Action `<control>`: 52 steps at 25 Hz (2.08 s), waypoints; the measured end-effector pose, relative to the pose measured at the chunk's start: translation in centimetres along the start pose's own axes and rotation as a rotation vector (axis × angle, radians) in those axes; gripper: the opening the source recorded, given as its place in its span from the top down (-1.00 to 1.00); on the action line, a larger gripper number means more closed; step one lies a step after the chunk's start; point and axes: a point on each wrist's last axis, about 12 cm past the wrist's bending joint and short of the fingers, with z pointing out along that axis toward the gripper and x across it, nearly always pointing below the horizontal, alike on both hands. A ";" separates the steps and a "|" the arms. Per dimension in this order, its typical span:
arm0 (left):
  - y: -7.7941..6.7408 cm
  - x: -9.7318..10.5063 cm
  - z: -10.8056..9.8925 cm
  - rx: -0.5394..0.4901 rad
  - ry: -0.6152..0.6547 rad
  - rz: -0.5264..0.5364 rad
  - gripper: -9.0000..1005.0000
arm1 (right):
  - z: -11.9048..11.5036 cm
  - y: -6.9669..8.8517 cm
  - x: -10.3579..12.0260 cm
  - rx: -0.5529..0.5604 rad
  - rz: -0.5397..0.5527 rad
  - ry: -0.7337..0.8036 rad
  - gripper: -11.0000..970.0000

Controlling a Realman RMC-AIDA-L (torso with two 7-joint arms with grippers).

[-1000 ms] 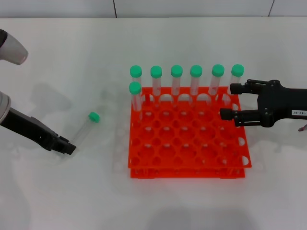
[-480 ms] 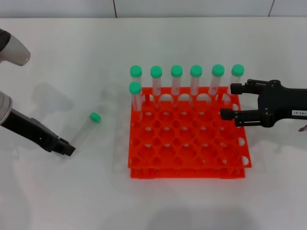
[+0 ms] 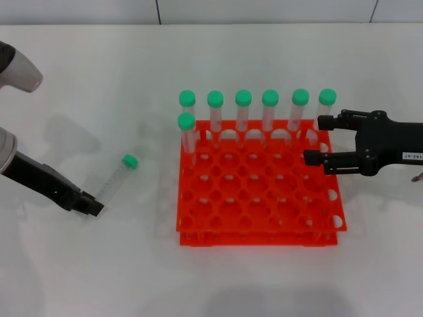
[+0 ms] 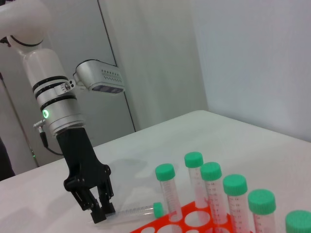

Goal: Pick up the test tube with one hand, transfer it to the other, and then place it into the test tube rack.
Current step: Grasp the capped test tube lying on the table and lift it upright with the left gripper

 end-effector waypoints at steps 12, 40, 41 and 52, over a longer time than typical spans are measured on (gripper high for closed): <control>0.1 0.0 -0.2 -0.004 -0.006 -0.016 0.48 | 0.0 0.0 0.0 0.000 0.000 -0.001 -0.74; 0.4 0.0 -0.2 -0.027 -0.009 -0.025 0.65 | 0.0 -0.1 -0.2 0.004 -0.004 -0.013 -0.74; 0.4 0.0 -0.2 -0.027 -0.009 -0.025 0.64 | -0.1 -0.1 -0.2 0.004 -0.004 -0.013 -0.74; 0.5 -0.5 -0.3 -0.038 -0.016 -0.010 0.39 | -0.2 -0.2 -0.4 0.014 -0.009 -0.020 -0.74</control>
